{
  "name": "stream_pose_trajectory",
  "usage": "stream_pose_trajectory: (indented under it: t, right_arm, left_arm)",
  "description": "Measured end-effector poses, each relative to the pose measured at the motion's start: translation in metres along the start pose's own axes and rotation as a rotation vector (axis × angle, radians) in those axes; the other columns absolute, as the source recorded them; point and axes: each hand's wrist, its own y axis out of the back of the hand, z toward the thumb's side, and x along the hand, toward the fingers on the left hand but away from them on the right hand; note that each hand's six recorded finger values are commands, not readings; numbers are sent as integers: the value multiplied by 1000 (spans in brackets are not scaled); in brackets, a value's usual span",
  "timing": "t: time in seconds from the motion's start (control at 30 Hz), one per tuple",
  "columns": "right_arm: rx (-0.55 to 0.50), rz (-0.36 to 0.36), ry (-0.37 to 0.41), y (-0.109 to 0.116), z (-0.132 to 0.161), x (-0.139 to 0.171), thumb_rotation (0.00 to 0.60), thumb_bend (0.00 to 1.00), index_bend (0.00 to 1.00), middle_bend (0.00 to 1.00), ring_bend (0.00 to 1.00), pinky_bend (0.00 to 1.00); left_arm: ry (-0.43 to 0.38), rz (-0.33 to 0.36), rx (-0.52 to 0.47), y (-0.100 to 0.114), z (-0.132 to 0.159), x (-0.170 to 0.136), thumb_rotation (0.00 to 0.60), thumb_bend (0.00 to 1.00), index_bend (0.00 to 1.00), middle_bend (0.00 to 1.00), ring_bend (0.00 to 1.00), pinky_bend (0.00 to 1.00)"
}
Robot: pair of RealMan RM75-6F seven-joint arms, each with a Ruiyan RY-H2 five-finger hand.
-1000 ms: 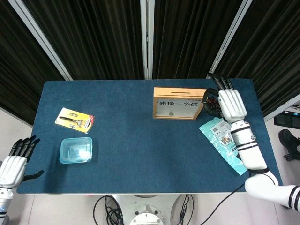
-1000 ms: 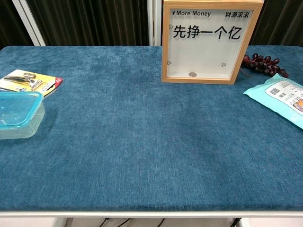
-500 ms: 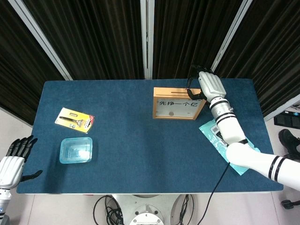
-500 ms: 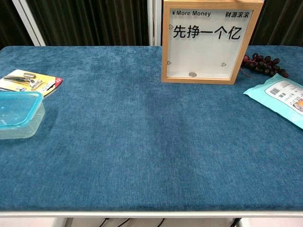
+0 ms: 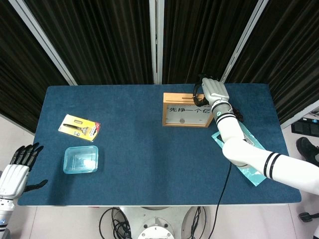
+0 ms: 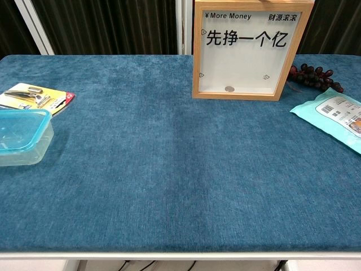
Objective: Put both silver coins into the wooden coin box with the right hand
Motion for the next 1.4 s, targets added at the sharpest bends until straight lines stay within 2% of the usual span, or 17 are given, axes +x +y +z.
stream_pose_trajectory:
  t: [0.53, 0.63, 0.77, 0.87, 0.9, 1.07, 1.4]
  right_arm:
    - [-10, 19, -6, -7, -4, -6, 600, 477, 740, 86, 0, 0]
    - [-6, 31, -7, -10, -5, -7, 600, 477, 611, 64, 0, 0]
    - [0, 36, 0, -12, -5, -7, 600, 462, 259, 21, 0, 0]
    - [-10, 41, 10, -12, -3, -6, 600, 438, 55, 3, 0, 0]
    - [-22, 47, 13, -13, -3, -5, 600, 436, 18, 0, 0, 0]
    - [-48, 55, 31, -10, -2, -1, 600, 435, 0, 0, 0, 0]
    - [-48, 25, 76, 7, -11, 17, 600, 433, 0, 0, 0, 0]
  left_arm:
    - [18, -1, 6, 2, -3, 1, 600, 46, 0, 0, 0, 0]
    - [20, -3, 5, 2, -4, 0, 600, 46, 0, 0, 0, 0]
    - [22, -3, 5, 2, -5, 0, 600, 46, 0, 0, 0, 0]
    - [23, -3, 4, 2, -5, 0, 600, 46, 0, 0, 0, 0]
    - [23, -4, 4, 2, -5, 0, 600, 46, 0, 0, 0, 0]
    - [22, -5, 3, 1, -5, 0, 600, 46, 0, 0, 0, 0]
    - [7, -1, 15, 3, 2, 2, 600, 46, 0, 0, 0, 0]
